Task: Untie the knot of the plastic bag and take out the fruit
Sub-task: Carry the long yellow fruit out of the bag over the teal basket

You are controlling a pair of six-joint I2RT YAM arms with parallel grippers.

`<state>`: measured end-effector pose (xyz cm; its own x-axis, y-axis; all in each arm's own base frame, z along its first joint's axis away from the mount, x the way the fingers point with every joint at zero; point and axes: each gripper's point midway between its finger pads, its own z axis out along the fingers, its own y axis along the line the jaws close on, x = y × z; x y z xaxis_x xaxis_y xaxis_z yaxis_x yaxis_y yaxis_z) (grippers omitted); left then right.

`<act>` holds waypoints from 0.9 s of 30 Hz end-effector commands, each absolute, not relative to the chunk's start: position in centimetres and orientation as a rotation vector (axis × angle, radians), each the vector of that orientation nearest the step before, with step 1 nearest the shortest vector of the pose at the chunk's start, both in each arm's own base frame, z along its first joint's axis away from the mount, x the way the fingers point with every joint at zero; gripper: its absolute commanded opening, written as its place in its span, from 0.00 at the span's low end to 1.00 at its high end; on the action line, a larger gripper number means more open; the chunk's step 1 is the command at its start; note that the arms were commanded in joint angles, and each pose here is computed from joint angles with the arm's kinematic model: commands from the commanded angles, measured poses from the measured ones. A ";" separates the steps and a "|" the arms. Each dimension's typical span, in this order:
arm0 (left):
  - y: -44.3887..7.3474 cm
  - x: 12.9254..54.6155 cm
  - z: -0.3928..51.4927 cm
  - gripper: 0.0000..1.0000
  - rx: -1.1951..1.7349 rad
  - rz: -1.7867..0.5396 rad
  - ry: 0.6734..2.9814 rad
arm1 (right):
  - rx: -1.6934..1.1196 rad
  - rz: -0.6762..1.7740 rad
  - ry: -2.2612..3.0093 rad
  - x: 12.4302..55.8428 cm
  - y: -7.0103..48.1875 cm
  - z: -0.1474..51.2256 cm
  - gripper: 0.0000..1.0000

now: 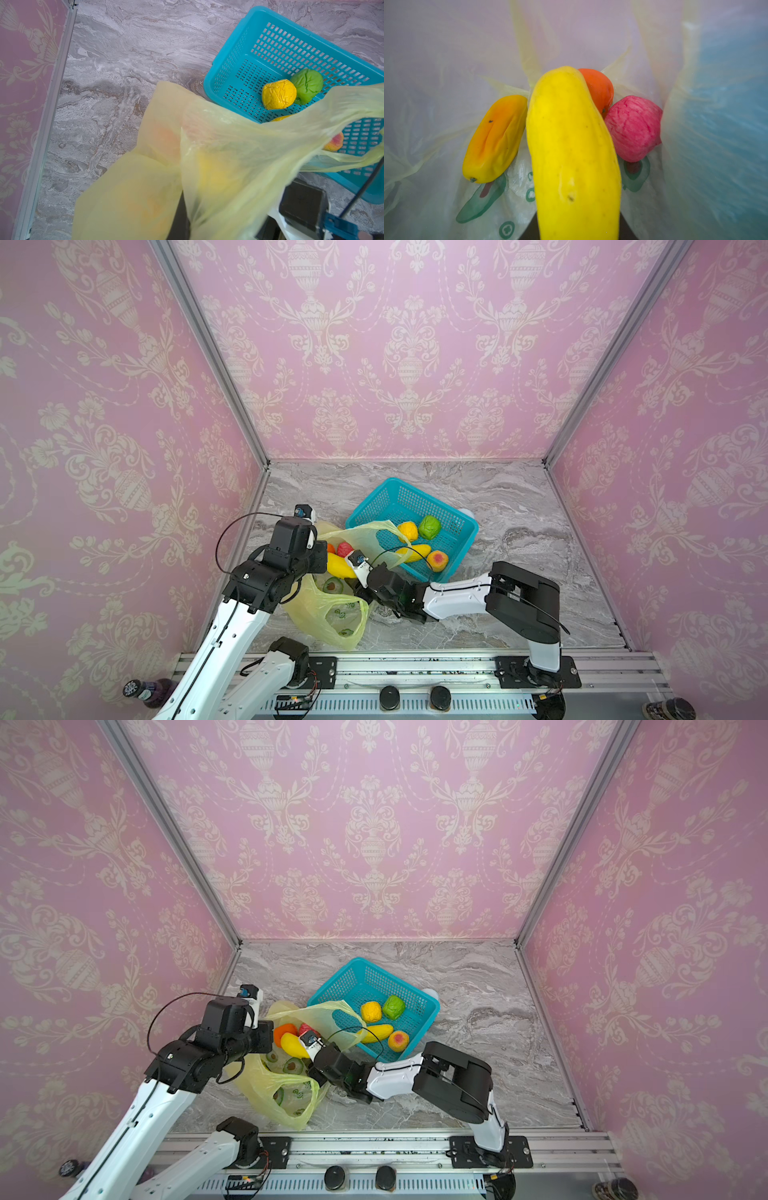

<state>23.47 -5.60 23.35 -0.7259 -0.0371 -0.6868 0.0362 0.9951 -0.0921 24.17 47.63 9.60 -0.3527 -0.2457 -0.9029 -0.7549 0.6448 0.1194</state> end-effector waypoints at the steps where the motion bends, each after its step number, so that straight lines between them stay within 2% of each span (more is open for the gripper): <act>1: -5.8 23.3 23.0 0.00 0.011 -0.132 2.387 | -0.741 0.749 1.853 23.8 47.8 11.8 0.28; 15: -5.8 23.4 22.6 0.00 0.010 -0.126 2.400 | -0.703 0.866 1.608 19.6 41.1 20.2 0.24; 21: -5.8 23.4 22.8 0.00 0.009 -0.130 2.395 | -0.598 0.761 1.567 20.5 36.9 22.6 0.21; 27: -5.9 23.4 22.8 0.00 0.011 -0.133 2.395 | -0.455 0.588 1.573 23.4 31.7 23.4 0.19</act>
<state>23.51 -5.61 23.13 -0.7310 -0.0354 -0.6814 0.0355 0.9953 -0.0897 21.47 34.66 23.09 -0.1273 0.0619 -0.9899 -0.7072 0.6942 0.1343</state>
